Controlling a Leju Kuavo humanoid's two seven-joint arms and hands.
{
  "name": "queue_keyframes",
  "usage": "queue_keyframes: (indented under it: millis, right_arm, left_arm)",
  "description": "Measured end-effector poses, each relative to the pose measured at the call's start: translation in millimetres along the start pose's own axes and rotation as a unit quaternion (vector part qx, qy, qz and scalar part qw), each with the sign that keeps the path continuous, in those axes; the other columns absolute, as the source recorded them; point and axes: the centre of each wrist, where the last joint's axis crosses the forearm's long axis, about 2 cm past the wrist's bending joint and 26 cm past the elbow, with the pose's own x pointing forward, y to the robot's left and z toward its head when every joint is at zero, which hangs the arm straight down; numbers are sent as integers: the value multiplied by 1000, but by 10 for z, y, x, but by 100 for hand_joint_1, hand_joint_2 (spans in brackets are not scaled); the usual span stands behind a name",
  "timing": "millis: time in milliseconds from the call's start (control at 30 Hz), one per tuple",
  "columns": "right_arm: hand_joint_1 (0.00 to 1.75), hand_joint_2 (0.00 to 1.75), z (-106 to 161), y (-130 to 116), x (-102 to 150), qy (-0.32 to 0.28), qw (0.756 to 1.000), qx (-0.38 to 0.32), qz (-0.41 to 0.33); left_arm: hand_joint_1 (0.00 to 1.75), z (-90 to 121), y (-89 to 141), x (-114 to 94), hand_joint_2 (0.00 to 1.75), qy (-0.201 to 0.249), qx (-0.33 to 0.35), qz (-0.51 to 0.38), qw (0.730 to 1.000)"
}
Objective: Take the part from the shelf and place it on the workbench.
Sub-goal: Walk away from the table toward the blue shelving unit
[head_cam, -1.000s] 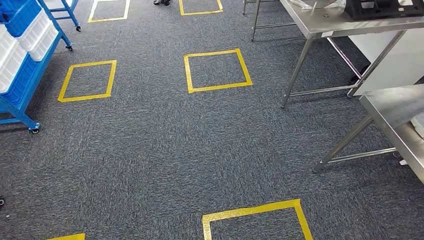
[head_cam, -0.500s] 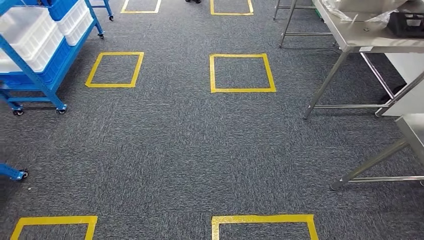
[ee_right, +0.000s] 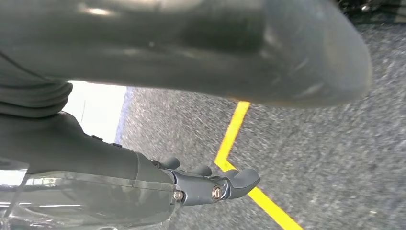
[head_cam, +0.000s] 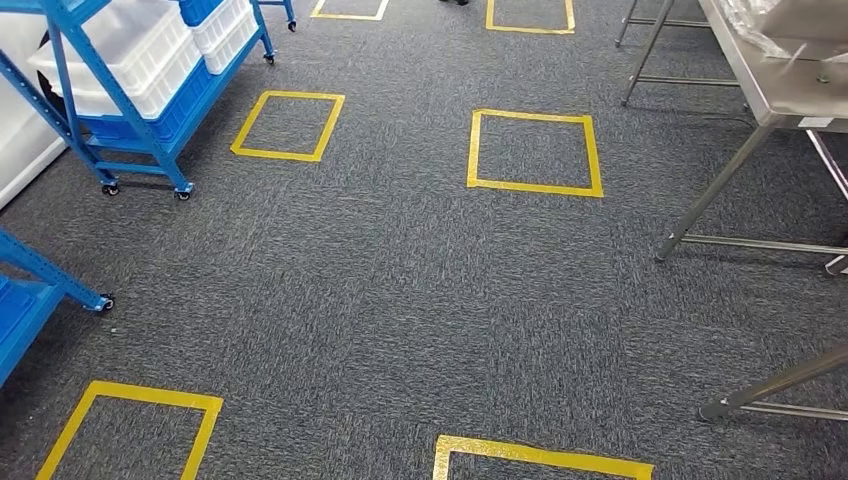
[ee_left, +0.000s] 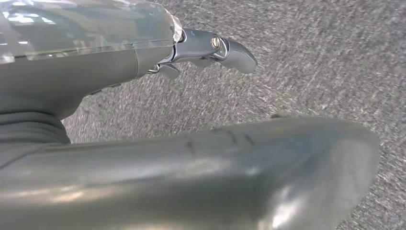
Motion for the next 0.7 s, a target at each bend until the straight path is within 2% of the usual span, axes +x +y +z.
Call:
queue_keyframes:
  millis: [700]
  right_arm:
    - [0,0,8,38,21,-16,1000,10,-14]
  left_arm:
    - [0,-37,81,58,0,-8,-7,-6,1000]
